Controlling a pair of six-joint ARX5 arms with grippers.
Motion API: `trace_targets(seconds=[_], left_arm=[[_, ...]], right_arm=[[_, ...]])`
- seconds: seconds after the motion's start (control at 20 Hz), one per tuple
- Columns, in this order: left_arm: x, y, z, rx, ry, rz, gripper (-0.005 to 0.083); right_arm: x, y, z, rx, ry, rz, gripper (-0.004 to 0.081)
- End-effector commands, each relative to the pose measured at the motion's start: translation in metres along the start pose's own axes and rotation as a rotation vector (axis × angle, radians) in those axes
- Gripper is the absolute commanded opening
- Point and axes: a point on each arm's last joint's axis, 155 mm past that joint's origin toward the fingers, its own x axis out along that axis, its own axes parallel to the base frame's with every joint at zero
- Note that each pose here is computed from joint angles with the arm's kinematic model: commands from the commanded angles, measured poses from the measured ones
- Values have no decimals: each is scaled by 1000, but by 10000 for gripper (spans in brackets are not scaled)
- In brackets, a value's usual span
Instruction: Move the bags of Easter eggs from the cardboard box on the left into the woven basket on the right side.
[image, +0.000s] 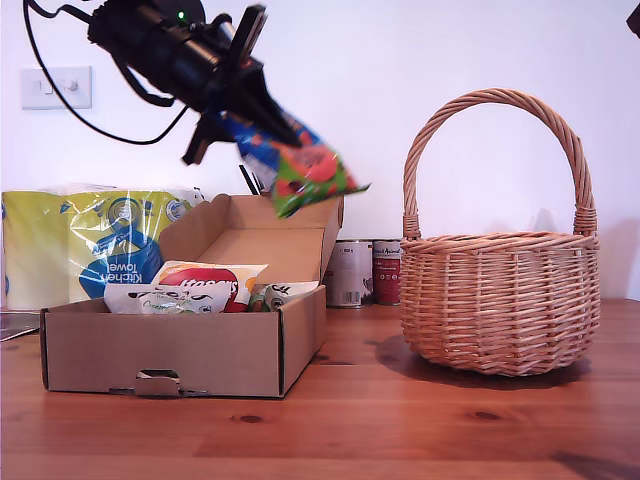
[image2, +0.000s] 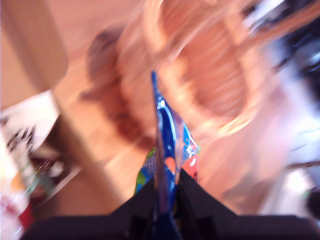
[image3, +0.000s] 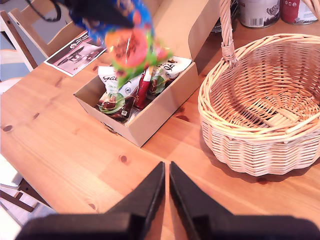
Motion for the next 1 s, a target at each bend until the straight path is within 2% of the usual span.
trace_targets(seconds=[0.0,0.15,0.4,0.65,0.8,0.95], left_arm=[[23,-20,1,2,4,-59,-22],[47,-48,10,14,-30,-95,-22],[73,-68,26,-24,-121,-29,-22],[102,-67,19,-62,-128,30,-22],[132,-60,6,-134,-97,25,-22],[152,-53,9,-194,-134,23,-22]], right_arm=[[-2,2,6,-14,-16,4,-12],[-2,2,8,-19,-26,4,-12],[-1,1,8,-20,-22,4,-12],[0,1,7,-18,-18,4,-12],[0,1,7,-19,-18,4,-12],[0,1,6,-39,-14,3,-12]])
